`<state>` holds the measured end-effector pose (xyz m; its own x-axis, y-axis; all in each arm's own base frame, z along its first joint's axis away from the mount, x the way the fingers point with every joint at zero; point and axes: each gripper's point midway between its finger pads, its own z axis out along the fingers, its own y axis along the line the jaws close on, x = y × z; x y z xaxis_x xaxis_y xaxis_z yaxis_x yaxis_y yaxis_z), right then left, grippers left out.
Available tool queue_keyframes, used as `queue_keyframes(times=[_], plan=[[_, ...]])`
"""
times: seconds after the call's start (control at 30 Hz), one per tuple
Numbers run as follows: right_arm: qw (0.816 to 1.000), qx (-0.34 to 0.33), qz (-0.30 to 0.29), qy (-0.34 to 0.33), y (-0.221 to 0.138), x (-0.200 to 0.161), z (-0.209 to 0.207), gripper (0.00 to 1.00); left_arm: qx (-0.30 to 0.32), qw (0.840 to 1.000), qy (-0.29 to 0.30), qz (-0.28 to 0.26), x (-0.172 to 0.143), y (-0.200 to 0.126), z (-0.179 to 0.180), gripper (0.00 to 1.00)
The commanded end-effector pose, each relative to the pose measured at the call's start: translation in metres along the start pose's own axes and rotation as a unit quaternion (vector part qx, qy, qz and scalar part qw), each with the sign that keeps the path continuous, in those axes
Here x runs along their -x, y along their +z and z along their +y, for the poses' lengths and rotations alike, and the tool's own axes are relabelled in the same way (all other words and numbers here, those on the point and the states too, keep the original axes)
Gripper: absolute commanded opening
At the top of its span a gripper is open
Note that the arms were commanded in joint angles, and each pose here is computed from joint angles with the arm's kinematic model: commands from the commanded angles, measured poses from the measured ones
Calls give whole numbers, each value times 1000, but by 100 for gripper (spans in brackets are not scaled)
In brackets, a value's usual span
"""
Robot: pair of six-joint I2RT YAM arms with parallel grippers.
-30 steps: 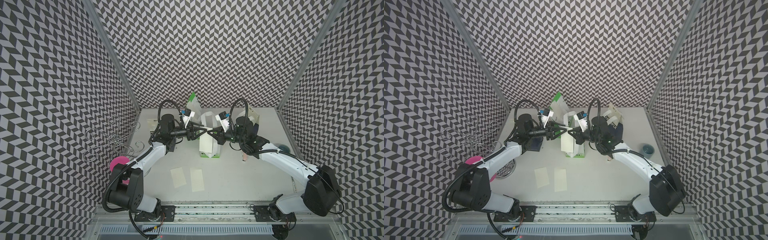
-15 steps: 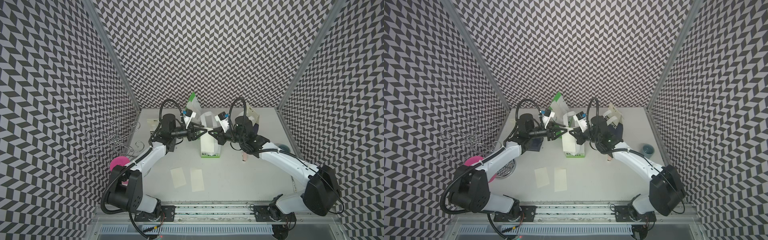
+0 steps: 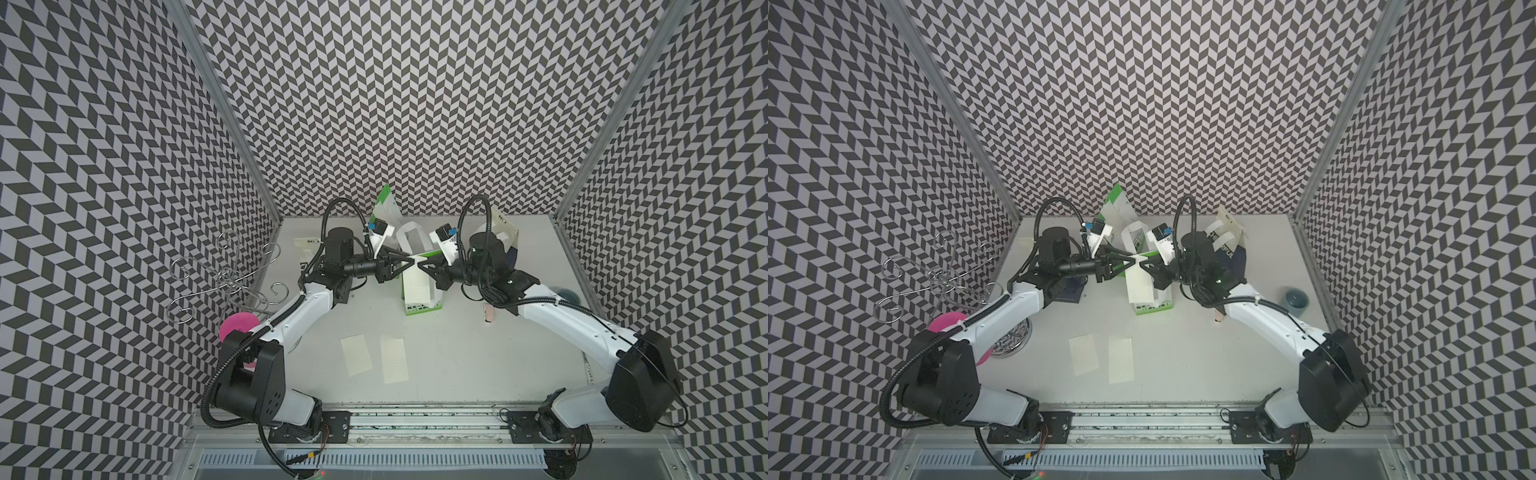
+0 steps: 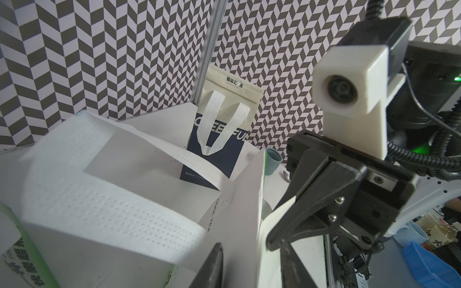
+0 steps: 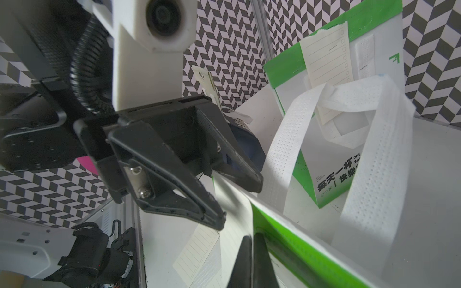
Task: Staple the receipts to the bags
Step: Hold the receipt from the takeout bag.
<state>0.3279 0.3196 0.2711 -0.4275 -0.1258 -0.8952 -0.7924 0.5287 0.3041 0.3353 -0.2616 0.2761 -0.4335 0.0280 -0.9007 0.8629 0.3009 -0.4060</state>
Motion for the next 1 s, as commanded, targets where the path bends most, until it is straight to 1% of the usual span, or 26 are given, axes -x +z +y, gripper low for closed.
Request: queue_keyframes(times=[0.0, 0.13, 0.43, 0.6, 0.97], plan=[[1000, -6, -20, -22, 0, 16, 0, 0, -1, 1000, 27, -8, 16, -1, -8, 37], [1000, -7, -16, -22, 2, 15, -2, 0, 0, 1000, 26, -8, 16, -1, -7, 33], [999, -25, -3, -35, 2, 11, -7, 0, 7, 1000, 26, -4, 14, 1, -4, 33], [999, -38, -2, -38, 1, 13, -10, 0, 8, 1000, 24, -2, 13, 2, -3, 31], [998, -37, 0, -46, 7, 16, -7, 0, 14, 1000, 24, 6, 10, 6, 0, 29]])
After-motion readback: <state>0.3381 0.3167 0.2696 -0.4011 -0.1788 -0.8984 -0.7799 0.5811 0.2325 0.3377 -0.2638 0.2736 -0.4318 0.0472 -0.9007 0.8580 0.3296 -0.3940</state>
